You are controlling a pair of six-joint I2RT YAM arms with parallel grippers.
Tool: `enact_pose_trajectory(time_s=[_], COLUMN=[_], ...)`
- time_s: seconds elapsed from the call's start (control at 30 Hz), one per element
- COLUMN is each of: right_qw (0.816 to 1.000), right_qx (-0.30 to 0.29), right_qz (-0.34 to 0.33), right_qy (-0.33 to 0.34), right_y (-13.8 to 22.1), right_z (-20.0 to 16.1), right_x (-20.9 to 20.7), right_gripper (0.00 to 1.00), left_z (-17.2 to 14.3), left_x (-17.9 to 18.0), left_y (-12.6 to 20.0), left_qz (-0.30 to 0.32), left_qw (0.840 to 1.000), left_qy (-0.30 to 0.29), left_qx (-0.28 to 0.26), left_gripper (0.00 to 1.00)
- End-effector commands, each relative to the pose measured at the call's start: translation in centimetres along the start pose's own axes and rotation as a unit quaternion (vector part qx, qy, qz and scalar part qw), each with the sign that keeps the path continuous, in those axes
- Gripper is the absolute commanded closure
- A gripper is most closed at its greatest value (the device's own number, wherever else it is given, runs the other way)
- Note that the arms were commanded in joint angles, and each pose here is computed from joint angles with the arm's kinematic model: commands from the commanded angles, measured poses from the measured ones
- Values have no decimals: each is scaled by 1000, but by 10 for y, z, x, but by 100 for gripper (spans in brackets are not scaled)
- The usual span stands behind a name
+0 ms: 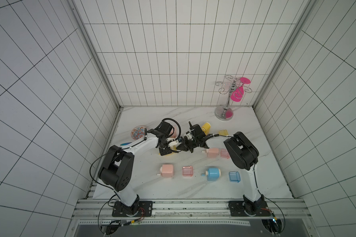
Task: Put the tray back into the pencil sharpener
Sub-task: Close the container of the pencil sharpener.
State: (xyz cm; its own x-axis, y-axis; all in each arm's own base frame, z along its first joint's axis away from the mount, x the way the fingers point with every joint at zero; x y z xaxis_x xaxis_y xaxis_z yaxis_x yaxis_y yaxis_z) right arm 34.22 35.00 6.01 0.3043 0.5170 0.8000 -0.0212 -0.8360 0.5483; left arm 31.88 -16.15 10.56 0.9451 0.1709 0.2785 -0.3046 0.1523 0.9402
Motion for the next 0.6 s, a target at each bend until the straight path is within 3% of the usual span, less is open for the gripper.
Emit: enact_pose_trajectory(time_s=[0.0, 0.37, 0.57], right_qw=[1000, 999, 1000], right_qx=[-8, 2, 0], right_qz=[21, 32, 31], right_qy=[5, 5, 3], right_y=[4, -2, -2], right_z=[3, -2, -1], right_x=[19, 20, 19], right_gripper=[100, 100, 100], left_z=[8, 6, 7], left_x=[5, 1, -1], left_y=[3, 0, 0], left_qz=[1, -7, -8], left_qw=[1000, 1000, 1000], left_qy=[-14, -15, -18], left_qx=[-14, -8, -8], left_gripper=[28, 52, 56])
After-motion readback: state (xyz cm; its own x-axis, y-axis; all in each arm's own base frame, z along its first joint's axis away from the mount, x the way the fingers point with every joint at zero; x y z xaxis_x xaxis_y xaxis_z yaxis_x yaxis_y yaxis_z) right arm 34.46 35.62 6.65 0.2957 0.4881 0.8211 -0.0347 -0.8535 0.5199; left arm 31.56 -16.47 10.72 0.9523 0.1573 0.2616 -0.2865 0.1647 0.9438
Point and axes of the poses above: each gripper's point midway between its finger pads, its own y axis back along the fingers, its own x axis along the line the jaws close on, z = x × y, the point moved 4 cm from there along y, back along the fingers, and after that the axes turned 5 degrees about -y, right-handed, at the moved point
